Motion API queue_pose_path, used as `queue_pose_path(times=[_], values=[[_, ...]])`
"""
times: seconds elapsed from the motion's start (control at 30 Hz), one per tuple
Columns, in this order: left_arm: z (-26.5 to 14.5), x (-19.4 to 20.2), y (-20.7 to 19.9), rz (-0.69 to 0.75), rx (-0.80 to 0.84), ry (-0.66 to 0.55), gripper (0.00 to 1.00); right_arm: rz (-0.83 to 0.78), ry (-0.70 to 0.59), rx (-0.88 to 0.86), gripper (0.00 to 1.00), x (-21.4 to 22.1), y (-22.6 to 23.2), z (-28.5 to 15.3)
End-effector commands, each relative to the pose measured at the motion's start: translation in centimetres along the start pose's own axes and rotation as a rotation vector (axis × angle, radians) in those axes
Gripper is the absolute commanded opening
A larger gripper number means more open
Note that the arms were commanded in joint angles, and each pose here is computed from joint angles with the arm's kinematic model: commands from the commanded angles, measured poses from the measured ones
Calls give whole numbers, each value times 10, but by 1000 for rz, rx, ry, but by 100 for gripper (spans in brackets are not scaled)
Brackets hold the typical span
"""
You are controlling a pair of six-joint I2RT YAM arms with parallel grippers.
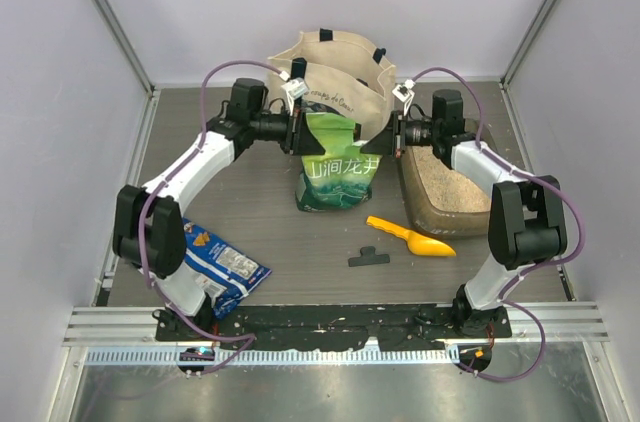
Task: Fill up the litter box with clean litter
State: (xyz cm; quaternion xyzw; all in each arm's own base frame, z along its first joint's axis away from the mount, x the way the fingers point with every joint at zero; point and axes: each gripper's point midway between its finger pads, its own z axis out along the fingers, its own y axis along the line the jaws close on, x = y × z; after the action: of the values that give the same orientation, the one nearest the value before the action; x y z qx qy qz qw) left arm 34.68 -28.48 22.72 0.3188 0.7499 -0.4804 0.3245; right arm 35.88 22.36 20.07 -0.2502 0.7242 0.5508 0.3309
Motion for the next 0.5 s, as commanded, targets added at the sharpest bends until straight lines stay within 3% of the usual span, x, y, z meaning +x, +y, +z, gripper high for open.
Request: queue_pose_path(times=[0.0,0.17,0.47], values=[[0,-8,10,-202,36,-48,18,44,10,-94,1,-7,34,-11],[-10,-19,22,-370,75,-91,11,211,23,-134,1,-15,42,-17],[-6,-15,28,-702,168,-16,5,422,106,-235,1,-6,60,-25]])
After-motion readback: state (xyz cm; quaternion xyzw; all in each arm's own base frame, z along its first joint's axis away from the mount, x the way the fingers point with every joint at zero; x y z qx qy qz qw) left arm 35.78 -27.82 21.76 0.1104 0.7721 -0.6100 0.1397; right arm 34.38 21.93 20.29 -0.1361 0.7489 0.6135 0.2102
